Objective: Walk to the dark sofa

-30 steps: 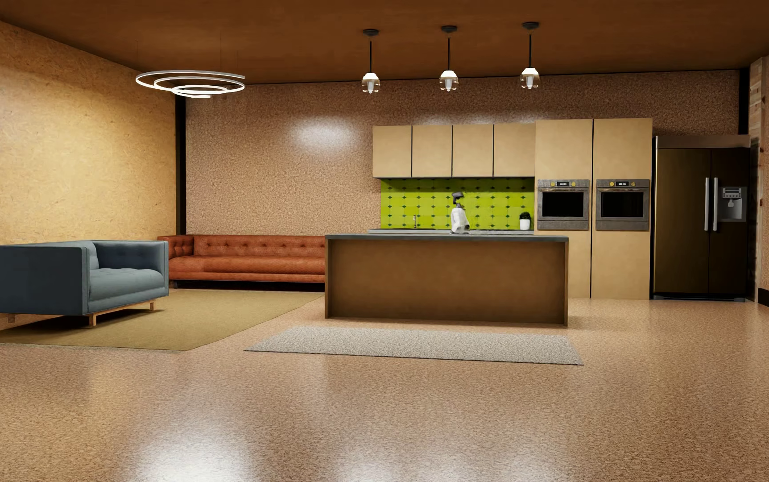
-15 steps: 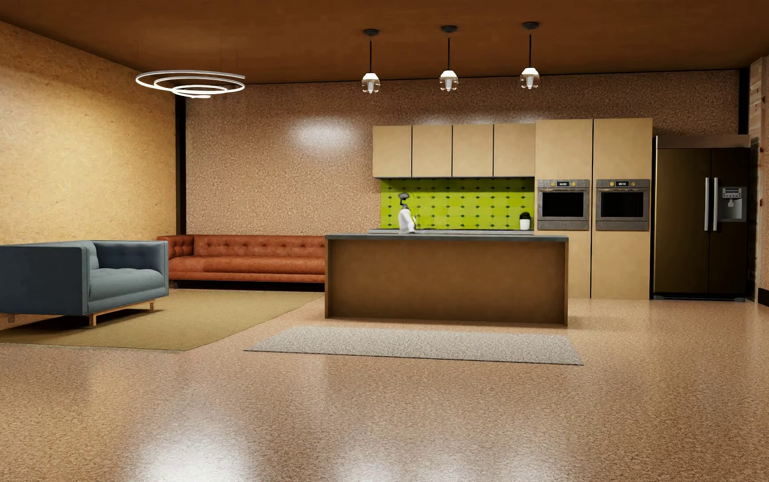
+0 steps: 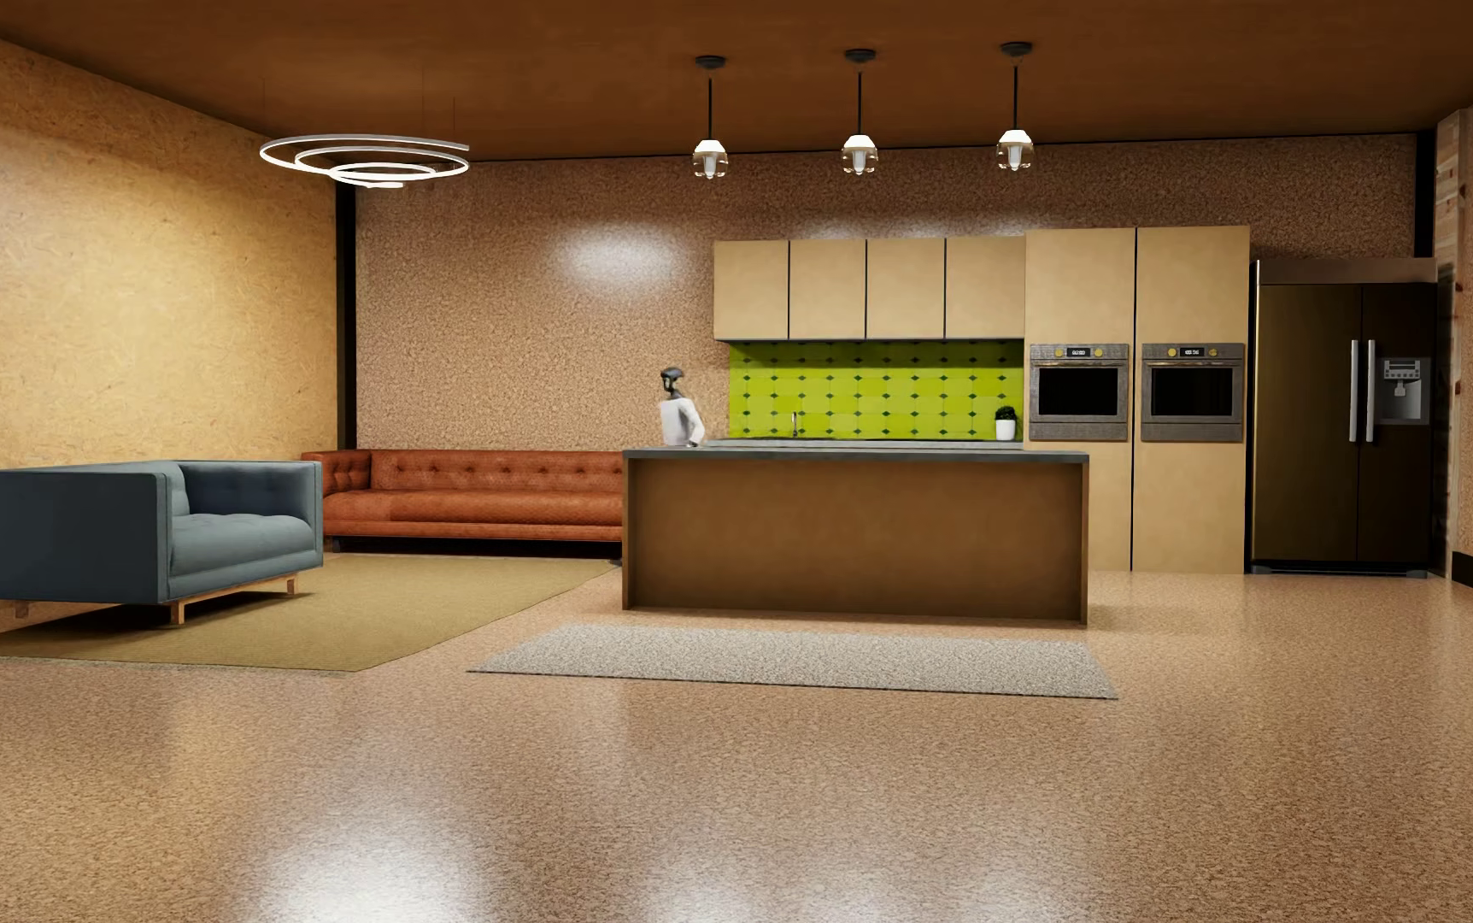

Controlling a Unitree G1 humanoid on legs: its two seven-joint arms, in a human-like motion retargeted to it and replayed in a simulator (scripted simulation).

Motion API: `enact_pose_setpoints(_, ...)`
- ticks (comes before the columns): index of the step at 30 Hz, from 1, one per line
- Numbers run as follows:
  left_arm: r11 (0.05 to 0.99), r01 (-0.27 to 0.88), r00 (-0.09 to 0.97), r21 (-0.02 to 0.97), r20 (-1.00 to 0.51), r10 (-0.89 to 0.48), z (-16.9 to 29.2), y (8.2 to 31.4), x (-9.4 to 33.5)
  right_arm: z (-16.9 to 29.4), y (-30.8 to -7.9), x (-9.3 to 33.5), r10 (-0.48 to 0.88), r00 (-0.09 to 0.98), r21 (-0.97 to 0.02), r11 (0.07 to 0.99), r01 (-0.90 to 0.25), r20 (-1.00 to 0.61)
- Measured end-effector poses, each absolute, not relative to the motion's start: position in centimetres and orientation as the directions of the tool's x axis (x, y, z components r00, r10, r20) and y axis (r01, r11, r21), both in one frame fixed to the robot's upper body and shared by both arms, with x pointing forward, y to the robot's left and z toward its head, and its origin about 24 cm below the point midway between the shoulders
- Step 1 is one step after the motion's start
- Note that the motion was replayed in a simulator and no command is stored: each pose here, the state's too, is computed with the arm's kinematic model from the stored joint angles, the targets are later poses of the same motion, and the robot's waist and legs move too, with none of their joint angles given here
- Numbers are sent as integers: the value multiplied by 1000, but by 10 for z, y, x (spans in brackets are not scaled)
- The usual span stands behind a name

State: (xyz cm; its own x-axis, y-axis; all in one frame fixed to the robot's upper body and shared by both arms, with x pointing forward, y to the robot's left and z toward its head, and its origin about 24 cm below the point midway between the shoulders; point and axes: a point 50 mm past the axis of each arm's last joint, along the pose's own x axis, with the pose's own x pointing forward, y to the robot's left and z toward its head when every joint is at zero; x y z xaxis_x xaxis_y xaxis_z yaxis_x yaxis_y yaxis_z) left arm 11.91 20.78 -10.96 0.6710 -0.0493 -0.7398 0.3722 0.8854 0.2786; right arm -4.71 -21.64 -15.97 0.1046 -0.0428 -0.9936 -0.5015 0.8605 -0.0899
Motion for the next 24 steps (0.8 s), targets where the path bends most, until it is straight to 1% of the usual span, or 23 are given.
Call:
enact_pose_setpoints(1,892,366,638,265,-769,-34,-116,209,108,-160,-221,-44,-56,108,-104,857,-505,-993)
enact_pose_setpoints(3,902,369,512,225,-859,5,-137,213,72,-160,-232,-30,-87,129,-141,850,-507,-988)
enact_pose_setpoints(4,896,391,449,210,-893,13,-145,213,57,-160,-237,-15,-99,163,-170,843,-510,-982)
enact_pose_setpoints(6,878,440,344,189,-938,30,-155,217,32,-158,-244,23,-108,259,-230,833,-503,-960)
enact_pose_setpoints(8,868,462,256,181,-965,65,-156,229,2,-148,-243,63,-74,388,-281,813,-510,-919)
enact_pose_setpoints(10,875,443,194,196,-974,120,-153,245,-20,-133,-246,109,-73,519,-346,822,-451,-851)
enact_pose_setpoints(12,880,426,149,209,-976,160,-151,257,-34,-110,-245,158,-55,649,-408,817,-408,-759)
enact_pose_setpoints(14,886,409,105,218,-976,192,-149,265,-48,-92,-244,187,-43,729,-441,819,-366,-684)
enact_pose_setpoints(15,888,407,78,216,-976,202,-148,267,-57,-89,-242,190,-38,744,-437,829,-349,-667)
enact_pose_setpoints(16,889,408,42,209,-977,210,-147,268,-67,-92,-238,185,-34,739,-415,844,-338,-672)
enact_pose_setpoints(17,888,414,9,199,-977,215,-147,268,-74,-101,-233,172,-31,712,-383,859,-339,-701)
enact_pose_setpoints(18,887,419,0,194,-977,214,-148,267,-75,-112,-228,155,-27,671,-350,868,-352,-741)
enact_pose_setpoints(19,891,409,26,195,-979,202,-151,263,-67,-122,-223,138,-15,625,-324,865,-384,-780)
enact_pose_setpoints(20,896,400,71,192,-981,179,-153,256,-54,-133,-215,121,3,565,-291,854,-430,-825)
enact_pose_setpoints(21,904,381,137,194,-979,152,-155,247,-37,-144,-212,98,-3,497,-255,861,-440,-867)
enact_pose_setpoints(22,913,358,216,197,-968,124,-155,239,-16,-152,-213,72,-20,428,-223,875,-429,-903)
enact_pose_setpoints(24,917,337,394,214,-917,69,-146,226,31,-161,-213,17,-26,269,-159,860,-486,-963)
